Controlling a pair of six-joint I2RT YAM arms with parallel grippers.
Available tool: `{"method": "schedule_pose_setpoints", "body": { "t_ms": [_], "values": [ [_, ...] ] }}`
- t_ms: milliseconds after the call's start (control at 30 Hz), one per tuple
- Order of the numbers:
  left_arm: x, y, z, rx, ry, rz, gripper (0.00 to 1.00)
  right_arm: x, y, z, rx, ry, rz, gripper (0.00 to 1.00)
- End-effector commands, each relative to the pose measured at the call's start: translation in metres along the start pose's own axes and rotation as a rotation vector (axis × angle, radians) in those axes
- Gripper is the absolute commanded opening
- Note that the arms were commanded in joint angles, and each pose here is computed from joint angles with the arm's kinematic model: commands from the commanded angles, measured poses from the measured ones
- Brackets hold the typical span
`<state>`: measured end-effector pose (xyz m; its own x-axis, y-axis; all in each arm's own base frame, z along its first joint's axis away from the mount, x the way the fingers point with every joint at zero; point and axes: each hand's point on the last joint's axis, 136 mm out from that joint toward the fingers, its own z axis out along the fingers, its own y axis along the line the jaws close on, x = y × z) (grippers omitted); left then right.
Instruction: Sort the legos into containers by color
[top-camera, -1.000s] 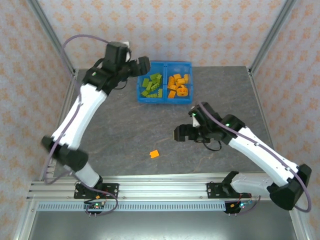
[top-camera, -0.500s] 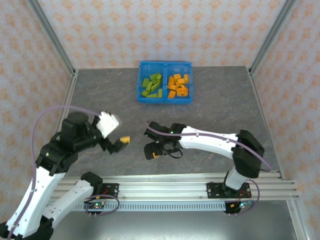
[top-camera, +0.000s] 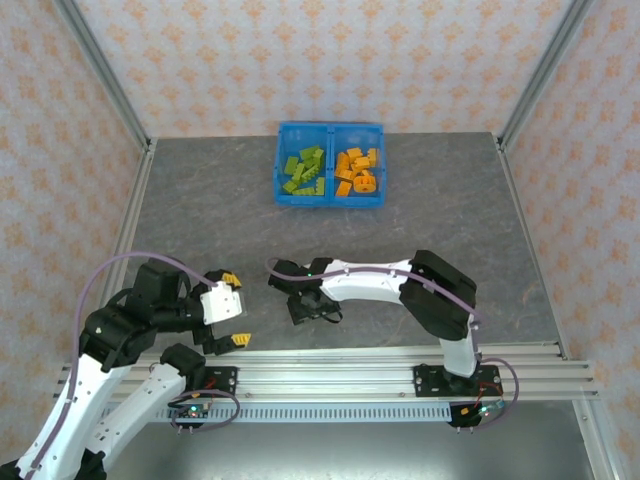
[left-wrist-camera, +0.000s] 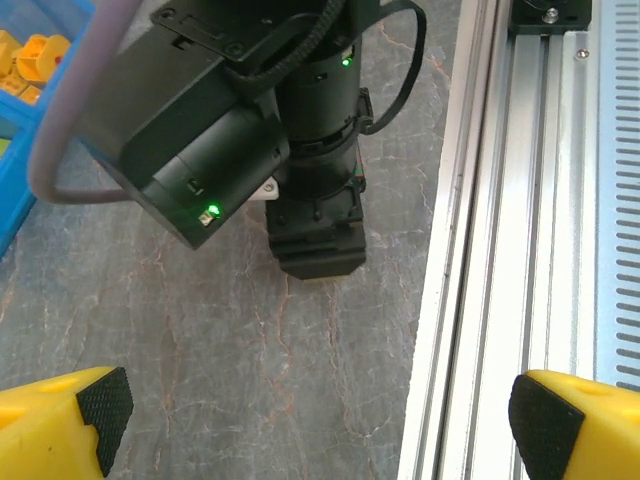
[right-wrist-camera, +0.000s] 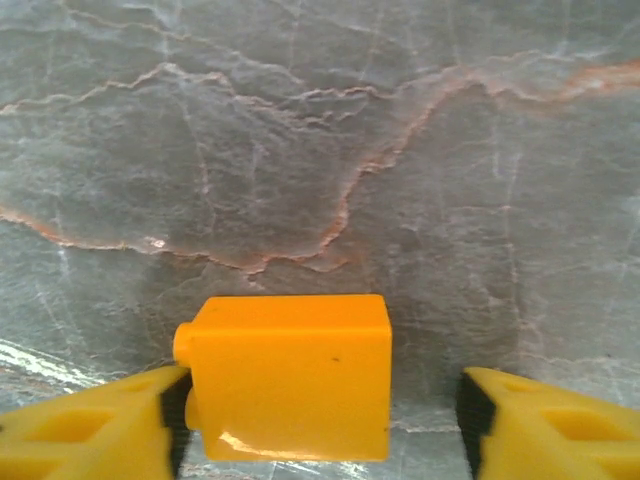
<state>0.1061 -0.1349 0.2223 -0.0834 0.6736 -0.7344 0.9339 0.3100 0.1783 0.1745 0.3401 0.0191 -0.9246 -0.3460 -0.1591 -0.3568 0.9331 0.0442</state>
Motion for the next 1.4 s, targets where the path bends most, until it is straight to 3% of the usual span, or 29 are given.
{"method": "schedule_pose_setpoints", "body": {
  "t_ms": [0, 200, 367, 533, 700, 900, 1167, 1367],
  "values": [
    [0.0, -0.007, 0.002, 0.033, -0.017, 0.018, 1.0, -0.009, 0.005, 0.008, 0.018, -0.033, 0.016, 0.61],
    [-0.005, -0.006, 0.004, 0.039, -0.045, 0.031, 1.0, -0.013, -0.002, 0.001, 0.046, -0.061, 0.025, 0.44],
    [-0.019, -0.004, 0.002, 0.033, -0.11, 0.045, 1.0, -0.037, -0.011, -0.042, 0.037, -0.192, 0.068, 0.39],
    [-0.042, 0.012, 0.0, -0.027, -0.213, 0.015, 1.0, -0.086, -0.053, -0.103, 0.03, -0.371, 0.152, 0.39],
    [-0.06, 0.032, 0.0, -0.084, -0.29, -0.065, 1.0, -0.148, -0.115, -0.138, 0.054, -0.482, 0.25, 0.39],
    [-0.07, 0.047, -0.001, -0.094, -0.282, -0.234, 1.0, -0.227, -0.179, -0.135, 0.087, -0.531, 0.33, 0.39],
    [-0.041, 0.106, 0.005, -0.337, -0.141, -0.755, 1.0, -0.326, -0.237, -0.097, 0.1, -0.531, 0.432, 0.42],
    [-0.011, 0.118, 0.022, -0.412, -0.06, -0.993, 1.0, -0.355, -0.242, -0.091, 0.093, -0.534, 0.433, 0.65]
  ]
}}
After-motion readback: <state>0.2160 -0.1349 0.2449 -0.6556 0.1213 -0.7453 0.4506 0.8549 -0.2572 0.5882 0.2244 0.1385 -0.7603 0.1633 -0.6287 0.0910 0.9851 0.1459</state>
